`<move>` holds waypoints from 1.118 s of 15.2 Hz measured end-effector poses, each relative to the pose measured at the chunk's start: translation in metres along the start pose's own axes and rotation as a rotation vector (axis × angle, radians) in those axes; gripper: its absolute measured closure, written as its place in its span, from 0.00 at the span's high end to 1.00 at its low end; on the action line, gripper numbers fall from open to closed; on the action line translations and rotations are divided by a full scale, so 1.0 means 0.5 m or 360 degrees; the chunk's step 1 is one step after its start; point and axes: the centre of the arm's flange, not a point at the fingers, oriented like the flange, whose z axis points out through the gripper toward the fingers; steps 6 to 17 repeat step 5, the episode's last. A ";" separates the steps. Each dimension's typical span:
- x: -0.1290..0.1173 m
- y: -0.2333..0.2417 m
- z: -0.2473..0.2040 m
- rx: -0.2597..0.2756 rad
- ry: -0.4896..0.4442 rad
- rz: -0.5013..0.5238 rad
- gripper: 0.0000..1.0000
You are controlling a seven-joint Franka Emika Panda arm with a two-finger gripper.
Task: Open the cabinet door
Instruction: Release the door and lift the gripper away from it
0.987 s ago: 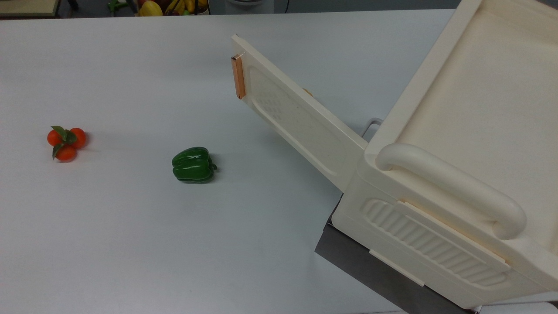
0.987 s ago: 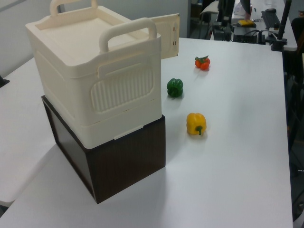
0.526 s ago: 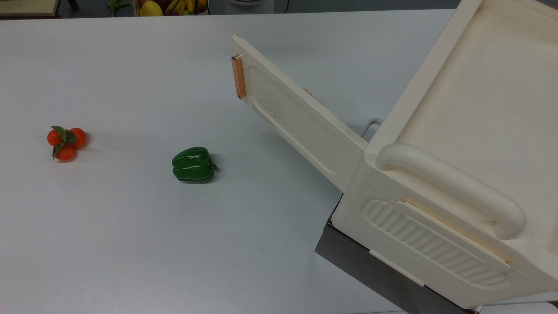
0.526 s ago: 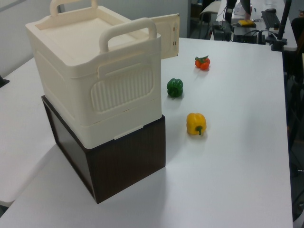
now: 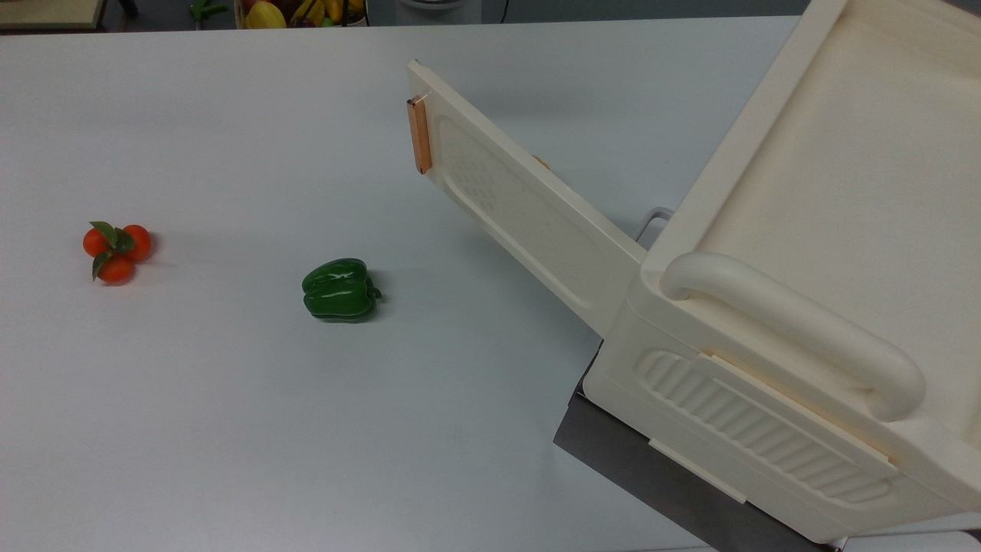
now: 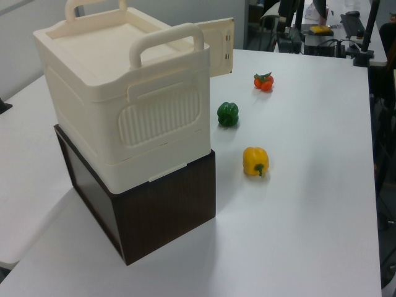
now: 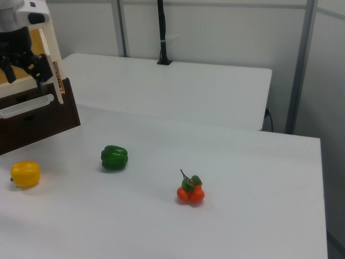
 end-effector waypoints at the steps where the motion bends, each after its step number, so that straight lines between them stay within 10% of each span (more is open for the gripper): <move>1: 0.006 0.001 0.009 -0.0021 -0.0003 -0.0005 1.00; 17: 0.013 0.001 0.029 -0.0042 -0.0030 -0.0011 1.00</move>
